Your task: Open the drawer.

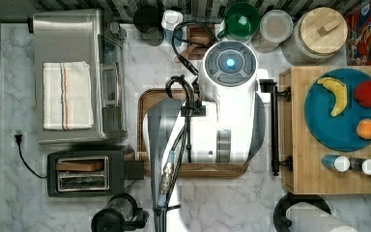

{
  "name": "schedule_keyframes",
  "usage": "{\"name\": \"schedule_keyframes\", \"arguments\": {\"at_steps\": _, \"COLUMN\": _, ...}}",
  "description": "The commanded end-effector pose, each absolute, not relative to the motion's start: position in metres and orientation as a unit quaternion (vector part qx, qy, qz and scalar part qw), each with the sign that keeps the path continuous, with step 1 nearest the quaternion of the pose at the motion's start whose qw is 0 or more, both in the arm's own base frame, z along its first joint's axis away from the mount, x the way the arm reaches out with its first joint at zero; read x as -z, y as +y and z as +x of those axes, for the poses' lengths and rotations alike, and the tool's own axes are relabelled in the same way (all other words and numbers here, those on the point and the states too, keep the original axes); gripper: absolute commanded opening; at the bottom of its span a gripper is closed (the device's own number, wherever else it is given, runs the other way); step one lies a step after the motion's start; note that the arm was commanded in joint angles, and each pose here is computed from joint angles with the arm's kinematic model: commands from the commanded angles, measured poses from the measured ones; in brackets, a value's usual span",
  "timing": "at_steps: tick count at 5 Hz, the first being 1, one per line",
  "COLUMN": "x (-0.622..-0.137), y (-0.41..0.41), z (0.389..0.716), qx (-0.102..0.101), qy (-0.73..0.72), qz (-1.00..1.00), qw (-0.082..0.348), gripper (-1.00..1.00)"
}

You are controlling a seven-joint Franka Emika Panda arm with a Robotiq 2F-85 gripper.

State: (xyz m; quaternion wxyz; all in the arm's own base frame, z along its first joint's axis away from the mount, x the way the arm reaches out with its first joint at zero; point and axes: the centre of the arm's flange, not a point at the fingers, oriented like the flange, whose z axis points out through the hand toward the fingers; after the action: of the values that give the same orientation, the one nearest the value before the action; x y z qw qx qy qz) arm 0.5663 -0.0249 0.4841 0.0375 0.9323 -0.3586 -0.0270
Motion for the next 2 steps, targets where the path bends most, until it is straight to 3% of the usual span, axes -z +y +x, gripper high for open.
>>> {"name": "schedule_keyframes", "arguments": {"at_steps": 1, "x": -0.4806, "y": -0.0258, "z": 0.5671, "qx": 0.029, "qy": -0.358, "qz": 0.933, "qw": 0.04, "gripper": 1.0}}
{"name": "schedule_keyframes", "arguments": {"at_steps": 2, "x": -0.4812, "y": -0.031, "z": 0.5597, "qx": 0.043, "qy": -0.326, "qz": 0.944, "qw": 0.027, "gripper": 1.0}}
